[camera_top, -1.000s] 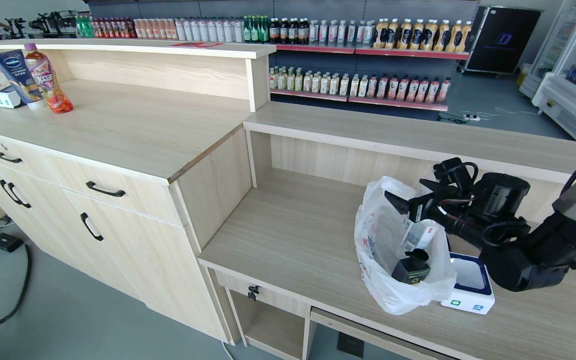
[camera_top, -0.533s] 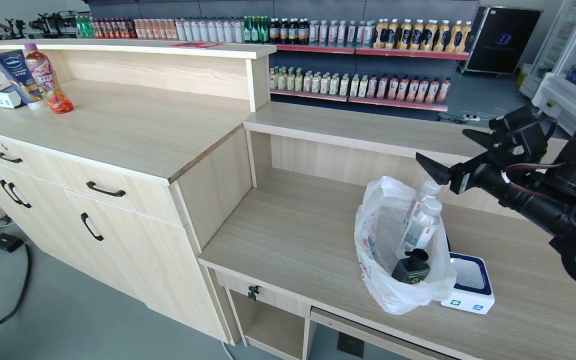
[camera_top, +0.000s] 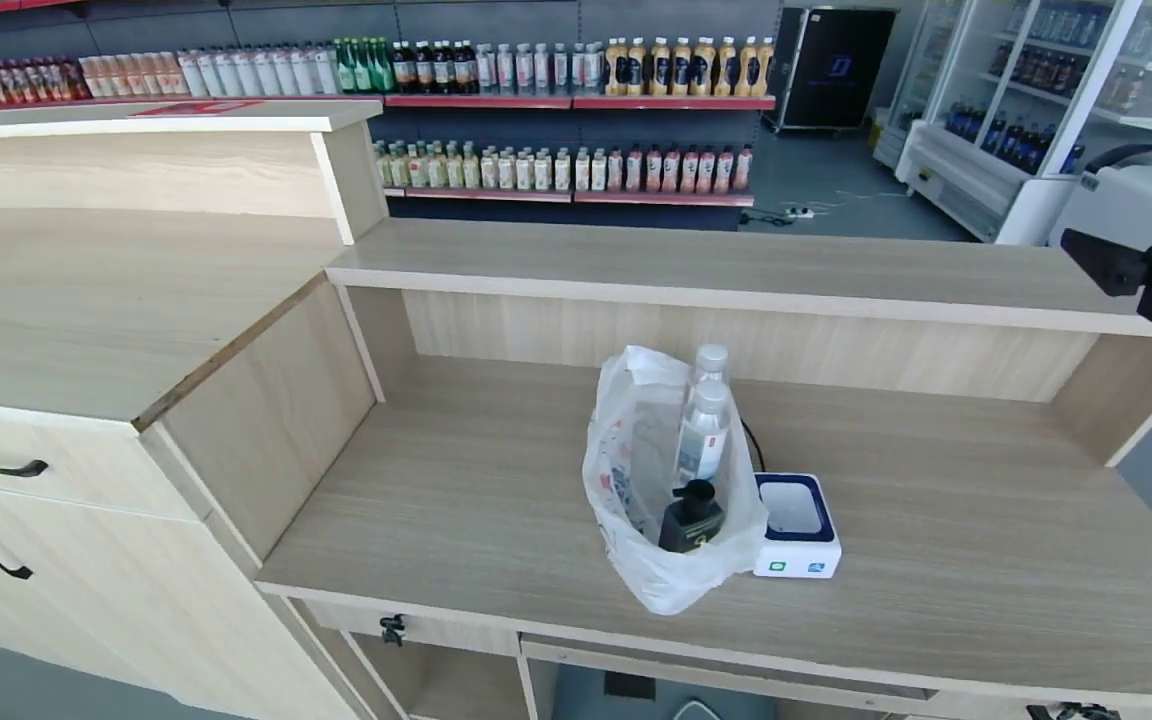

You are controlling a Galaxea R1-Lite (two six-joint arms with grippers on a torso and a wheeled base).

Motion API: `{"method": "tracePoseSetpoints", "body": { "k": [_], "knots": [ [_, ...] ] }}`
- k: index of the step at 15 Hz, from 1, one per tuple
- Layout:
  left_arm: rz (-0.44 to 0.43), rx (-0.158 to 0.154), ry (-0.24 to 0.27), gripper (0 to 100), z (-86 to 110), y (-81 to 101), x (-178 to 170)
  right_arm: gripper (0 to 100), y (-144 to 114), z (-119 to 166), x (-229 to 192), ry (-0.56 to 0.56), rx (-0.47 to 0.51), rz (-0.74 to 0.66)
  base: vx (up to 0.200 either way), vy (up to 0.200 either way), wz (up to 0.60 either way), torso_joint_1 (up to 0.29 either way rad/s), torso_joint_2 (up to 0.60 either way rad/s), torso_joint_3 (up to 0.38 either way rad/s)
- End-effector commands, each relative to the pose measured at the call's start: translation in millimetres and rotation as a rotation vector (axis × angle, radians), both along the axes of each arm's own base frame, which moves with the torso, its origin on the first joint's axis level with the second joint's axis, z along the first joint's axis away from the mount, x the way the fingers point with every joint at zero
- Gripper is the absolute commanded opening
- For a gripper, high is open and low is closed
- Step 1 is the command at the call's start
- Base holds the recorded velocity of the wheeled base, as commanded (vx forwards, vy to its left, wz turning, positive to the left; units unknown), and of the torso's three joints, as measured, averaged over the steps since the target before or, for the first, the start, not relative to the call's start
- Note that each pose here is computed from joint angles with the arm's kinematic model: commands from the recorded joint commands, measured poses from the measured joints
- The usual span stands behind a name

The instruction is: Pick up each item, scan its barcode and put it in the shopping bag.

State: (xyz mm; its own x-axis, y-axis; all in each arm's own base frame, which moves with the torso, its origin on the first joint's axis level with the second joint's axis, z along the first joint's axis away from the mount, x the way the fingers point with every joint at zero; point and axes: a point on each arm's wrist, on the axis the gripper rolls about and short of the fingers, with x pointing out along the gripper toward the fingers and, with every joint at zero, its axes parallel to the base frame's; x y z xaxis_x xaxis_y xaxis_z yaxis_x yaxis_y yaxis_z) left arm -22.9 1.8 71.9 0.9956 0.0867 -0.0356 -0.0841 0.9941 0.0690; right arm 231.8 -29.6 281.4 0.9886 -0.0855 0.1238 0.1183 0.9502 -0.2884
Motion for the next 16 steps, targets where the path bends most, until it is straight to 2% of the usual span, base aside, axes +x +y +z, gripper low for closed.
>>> {"method": "tracePoseSetpoints", "body": {
  "k": [1, 3, 4, 5, 6, 7, 9, 10, 11, 12, 13, 16],
  "knots": [
    [0.001, 0.000, 0.000, 100, 0.0, 0.0, 0, 100, -5, 23, -50, -0.026, 0.077, -0.124, 0.000, 0.000, -0.60, -0.002, 0.00, 0.002],
    [0.001, 0.000, 0.000, 100, 0.0, 0.0, 0, 100, -2, -5, -76, 0.041, 0.141, -0.133, 0.000, 0.000, 0.00, 0.000, 0.00, 0.000],
    [0.001, 0.000, 0.000, 100, 0.0, 0.0, 0, 100, -2, -5, -76, 0.041, 0.141, -0.133, 0.000, 0.000, 0.00, 0.000, 0.00, 0.000],
    [0.001, 0.000, 0.000, 100, 0.0, 0.0, 0, 100, 5, -55, -110, 0.145, 0.162, -0.135, 0.000, 0.000, 0.00, 0.000, 0.00, 0.000],
    [0.001, 0.000, 0.000, 100, 0.0, 0.0, 0, 100, 8, -75, -124, 0.181, 0.166, -0.139, 0.000, 0.000, 0.00, 0.000, 0.00, 0.000],
    [0.001, 0.000, 0.000, 100, 0.0, 0.0, 0, 100, 15, -120, -158, 0.240, 0.171, -0.155, 0.000, 0.000, 0.00, 0.000, 0.00, 0.000],
    [0.001, 0.000, 0.000, 100, 0.0, 0.0, 0, 100, 23, -166, -202, 0.218, 0.165, -0.177, 0.000, 0.000, 0.00, 0.000, 0.00, 0.000],
    [0.001, 0.000, 0.000, 100, 0.0, 0.0, 0, 100, 24, -189, -226, 0.287, 0.180, -0.197, 0.000, 0.000, 0.00, 0.000, 0.00, 0.000],
    [0.001, 0.000, 0.000, 100, 0.0, 0.0, 0, 100, 24, -205, -246, 0.270, 0.205, -0.263, 0.000, 0.000, 0.00, 0.000, 0.00, 0.000],
    [0.001, 0.000, 0.000, 100, 0.0, 0.0, 0, 100, 25, -202, -253, 0.188, 0.252, -0.214, 0.000, 0.000, 0.00, 0.000, 0.00, 0.000],
    [0.001, 0.000, 0.000, 100, 0.0, 0.0, 0, 100, 25, -206, -251, 0.175, 0.264, -0.185, 0.000, 0.000, 0.00, 0.000, 0.00, 0.000],
    [0.001, 0.000, 0.000, 100, 0.0, 0.0, 0, 100, 23, -205, -252, 0.121, 0.277, -0.212, 0.000, 0.000, 0.00, 0.000, 0.00, 0.000]
  ]
}}
